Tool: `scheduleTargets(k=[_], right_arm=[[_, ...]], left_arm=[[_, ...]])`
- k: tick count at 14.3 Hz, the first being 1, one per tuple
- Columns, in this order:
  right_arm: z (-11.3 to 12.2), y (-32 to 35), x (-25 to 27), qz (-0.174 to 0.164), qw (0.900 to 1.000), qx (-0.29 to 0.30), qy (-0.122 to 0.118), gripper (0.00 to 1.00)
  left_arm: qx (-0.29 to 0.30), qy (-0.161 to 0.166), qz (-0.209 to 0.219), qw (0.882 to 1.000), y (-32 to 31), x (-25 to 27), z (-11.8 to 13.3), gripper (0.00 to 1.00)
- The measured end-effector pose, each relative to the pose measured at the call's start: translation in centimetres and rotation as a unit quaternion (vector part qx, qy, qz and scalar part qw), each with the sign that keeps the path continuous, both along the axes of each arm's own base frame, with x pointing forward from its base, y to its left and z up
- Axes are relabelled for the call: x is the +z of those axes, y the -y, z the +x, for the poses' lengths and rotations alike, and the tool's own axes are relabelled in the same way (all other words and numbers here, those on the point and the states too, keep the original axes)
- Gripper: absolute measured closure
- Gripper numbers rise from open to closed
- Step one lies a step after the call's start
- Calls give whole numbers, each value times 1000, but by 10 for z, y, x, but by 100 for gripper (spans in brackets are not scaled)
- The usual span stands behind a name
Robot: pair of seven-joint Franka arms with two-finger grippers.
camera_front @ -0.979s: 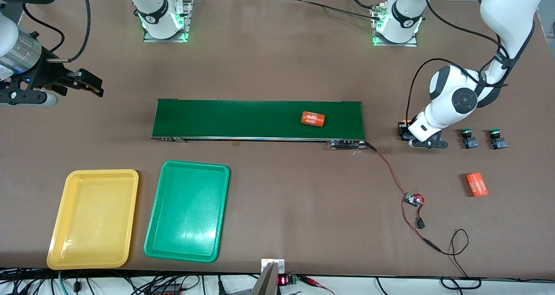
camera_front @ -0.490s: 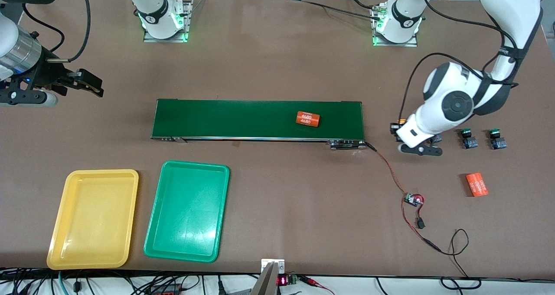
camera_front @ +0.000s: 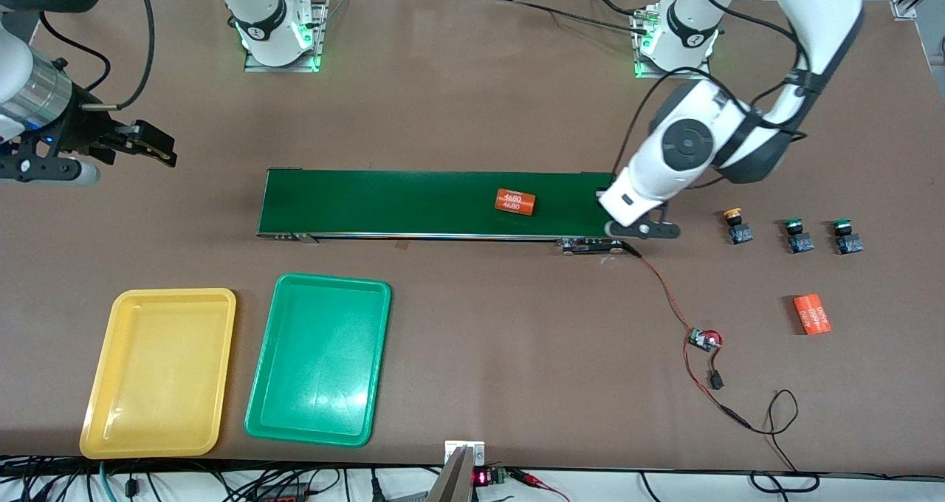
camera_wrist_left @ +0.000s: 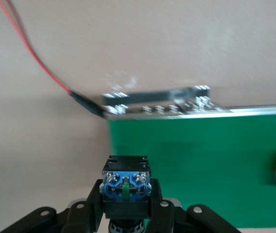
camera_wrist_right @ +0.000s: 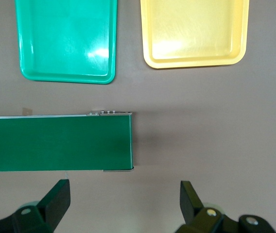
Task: Sort buttons by color to trays
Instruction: 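Lower the button onto the conveyor belt and open the left gripper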
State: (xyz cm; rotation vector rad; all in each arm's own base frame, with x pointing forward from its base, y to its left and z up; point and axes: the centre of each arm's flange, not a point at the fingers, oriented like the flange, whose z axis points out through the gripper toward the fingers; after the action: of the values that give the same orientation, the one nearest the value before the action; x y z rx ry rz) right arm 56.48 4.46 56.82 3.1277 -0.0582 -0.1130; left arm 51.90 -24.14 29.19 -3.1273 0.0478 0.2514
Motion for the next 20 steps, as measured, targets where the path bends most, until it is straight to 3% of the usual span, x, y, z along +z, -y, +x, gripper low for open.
scheduleTargets(k=[8,10,14,17,20], right_arm=[[7,2,-17,-1,1000,-1,-16,0],[7,2,-17,-1,1000,-1,-16,0],[7,2,-17,-1,1000,-1,-16,0],[6,-1,-17,-1,1000,1,-16,0],[6,-12,-18,-1,1000,11,-16,0]], left_arm=[[7,-25,-31,999,25,-34,-9,59],[7,-26,-32,999,25,-36,-10,47],[12,-39,-10,999,12,-22,3,5],[8,-54,14,998,-24,22,38,0],[34,-39,23,998,-89,51,69,0]])
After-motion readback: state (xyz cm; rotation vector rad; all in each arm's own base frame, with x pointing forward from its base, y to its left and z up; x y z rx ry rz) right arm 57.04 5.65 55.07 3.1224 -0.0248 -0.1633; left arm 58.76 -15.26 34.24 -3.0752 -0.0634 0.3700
